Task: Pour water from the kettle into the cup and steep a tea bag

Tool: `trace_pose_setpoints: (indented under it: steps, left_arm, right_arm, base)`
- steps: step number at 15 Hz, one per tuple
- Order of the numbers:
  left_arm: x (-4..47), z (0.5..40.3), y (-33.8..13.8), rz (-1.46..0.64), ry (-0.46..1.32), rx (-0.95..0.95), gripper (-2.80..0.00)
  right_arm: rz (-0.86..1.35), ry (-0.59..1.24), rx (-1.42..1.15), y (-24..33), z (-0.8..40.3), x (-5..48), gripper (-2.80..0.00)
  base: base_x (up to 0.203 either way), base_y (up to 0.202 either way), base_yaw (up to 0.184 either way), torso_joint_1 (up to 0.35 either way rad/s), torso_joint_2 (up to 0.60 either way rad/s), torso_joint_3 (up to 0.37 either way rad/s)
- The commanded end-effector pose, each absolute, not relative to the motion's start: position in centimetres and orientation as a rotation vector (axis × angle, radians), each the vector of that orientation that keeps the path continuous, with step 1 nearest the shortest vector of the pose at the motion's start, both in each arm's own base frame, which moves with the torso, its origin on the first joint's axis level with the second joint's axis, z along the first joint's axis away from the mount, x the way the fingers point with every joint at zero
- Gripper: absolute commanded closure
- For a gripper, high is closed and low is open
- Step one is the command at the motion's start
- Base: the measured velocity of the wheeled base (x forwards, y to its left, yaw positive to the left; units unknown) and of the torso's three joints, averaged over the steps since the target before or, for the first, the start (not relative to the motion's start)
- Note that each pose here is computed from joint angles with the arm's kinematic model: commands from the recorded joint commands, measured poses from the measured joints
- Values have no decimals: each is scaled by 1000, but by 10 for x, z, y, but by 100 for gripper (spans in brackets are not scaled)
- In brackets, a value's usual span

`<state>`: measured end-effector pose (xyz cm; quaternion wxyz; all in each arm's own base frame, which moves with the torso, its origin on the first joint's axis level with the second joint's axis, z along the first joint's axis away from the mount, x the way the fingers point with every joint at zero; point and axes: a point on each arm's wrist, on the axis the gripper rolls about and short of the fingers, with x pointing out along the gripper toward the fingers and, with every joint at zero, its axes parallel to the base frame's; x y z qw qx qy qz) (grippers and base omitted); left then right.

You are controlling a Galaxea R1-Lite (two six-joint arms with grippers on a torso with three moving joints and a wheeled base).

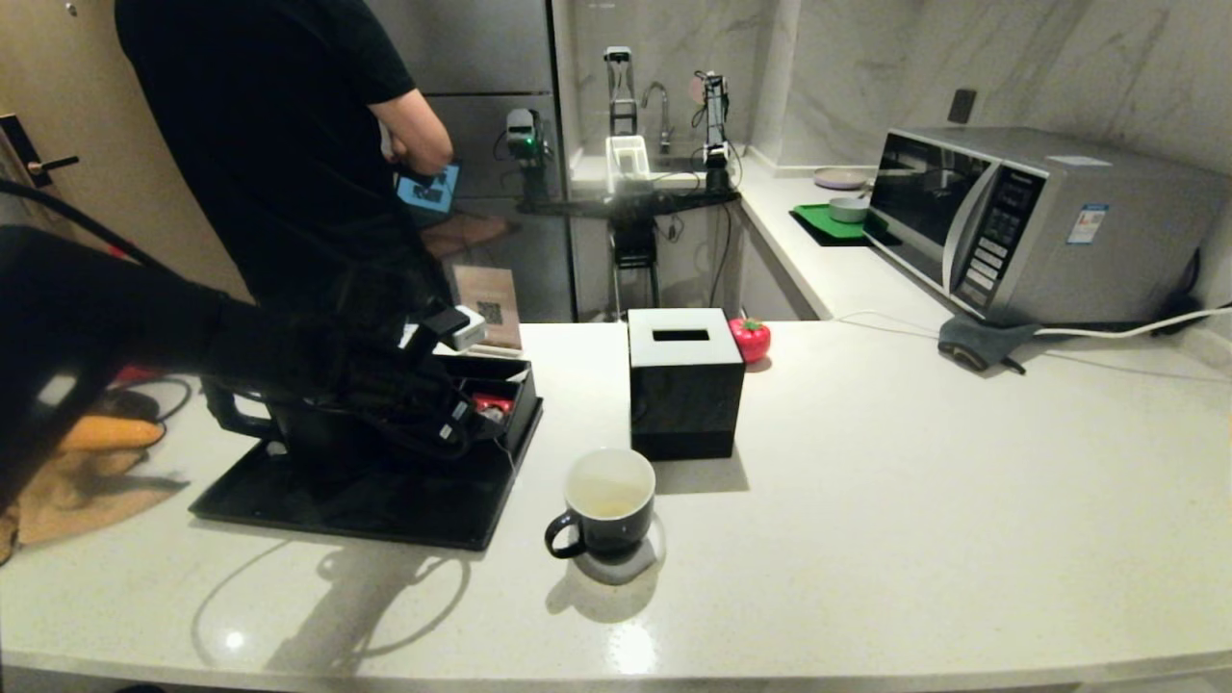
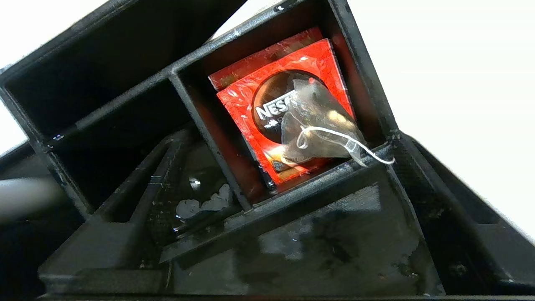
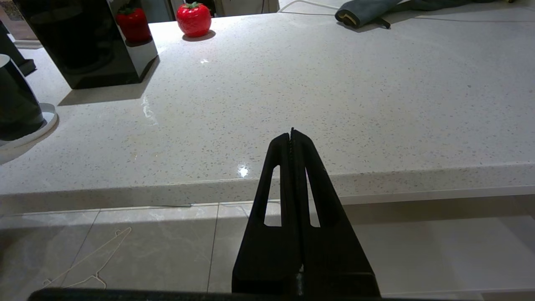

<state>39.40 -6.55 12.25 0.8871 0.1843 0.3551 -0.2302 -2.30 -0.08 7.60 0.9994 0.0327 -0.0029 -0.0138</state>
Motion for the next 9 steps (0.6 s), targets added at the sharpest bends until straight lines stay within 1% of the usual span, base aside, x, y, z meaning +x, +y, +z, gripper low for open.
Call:
trace_pose_setpoints:
  steps: [1,9]
  left_arm:
    - [395,123,-65,-479,735,383,0]
    - [393,132,-61,-465,718,375,0]
  right_arm:
    - [-27,-5,66,-1,76,-23,0]
    - [-27,-5,66,-1,76,-23,0]
  base:
    - [0,0,0,0,0,0]
    - [0,0,0,0,0,0]
